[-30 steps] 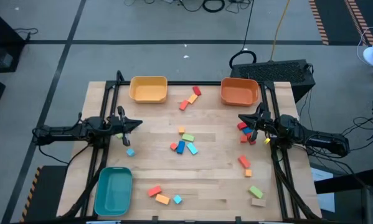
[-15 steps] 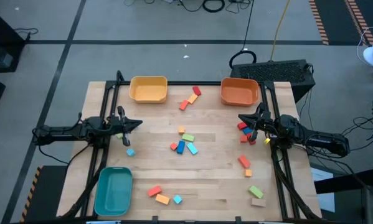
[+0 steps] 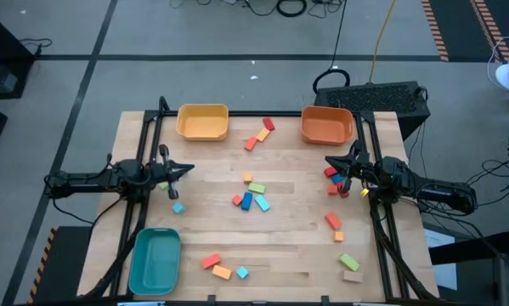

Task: Sort blocks by size
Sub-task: Put the large red block into the orange bin

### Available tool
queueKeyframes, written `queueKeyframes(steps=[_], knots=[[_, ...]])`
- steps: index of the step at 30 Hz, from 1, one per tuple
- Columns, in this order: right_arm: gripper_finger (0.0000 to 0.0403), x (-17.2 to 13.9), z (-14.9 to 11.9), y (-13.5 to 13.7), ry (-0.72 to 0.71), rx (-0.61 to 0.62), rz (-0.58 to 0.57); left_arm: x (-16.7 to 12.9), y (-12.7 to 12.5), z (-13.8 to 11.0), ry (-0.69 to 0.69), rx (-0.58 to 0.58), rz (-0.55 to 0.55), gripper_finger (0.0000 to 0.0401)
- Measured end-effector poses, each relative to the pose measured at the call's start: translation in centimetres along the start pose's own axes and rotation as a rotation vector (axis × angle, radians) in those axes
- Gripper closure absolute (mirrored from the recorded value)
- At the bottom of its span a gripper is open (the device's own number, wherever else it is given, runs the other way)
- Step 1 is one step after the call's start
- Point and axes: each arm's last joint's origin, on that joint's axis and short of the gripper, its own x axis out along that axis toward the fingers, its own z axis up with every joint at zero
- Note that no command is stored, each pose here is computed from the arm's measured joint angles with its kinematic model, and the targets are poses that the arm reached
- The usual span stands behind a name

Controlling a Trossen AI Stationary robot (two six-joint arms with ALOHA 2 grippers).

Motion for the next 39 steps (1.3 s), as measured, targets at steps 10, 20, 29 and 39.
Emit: queueKeyframes(steps=[10,20,29,39], knots=[[0.0403,0.0,0.0,0.0,-0.003,0.001,0.000,0.0,0.0,0.1,-0.009,0.004,0.007,0.0396],[0.0403,-0.1,1.0,0.1,-0.108,0.049,0.008,0.0,0.0,0.4,-0.043,-0.041,-0.016,0.0396],[0.0390,-0.1,1.4,0.1,-0.140,0.142,0.017,0.0,0.2,0.8,-0.089,-0.216,-0.021,0.0396],[0.0327,-0.1,1.5,0.1,-0.159,0.096,0.010,0.0,0.2,0.9,-0.088,-0.349,-0.026,0.0396]])
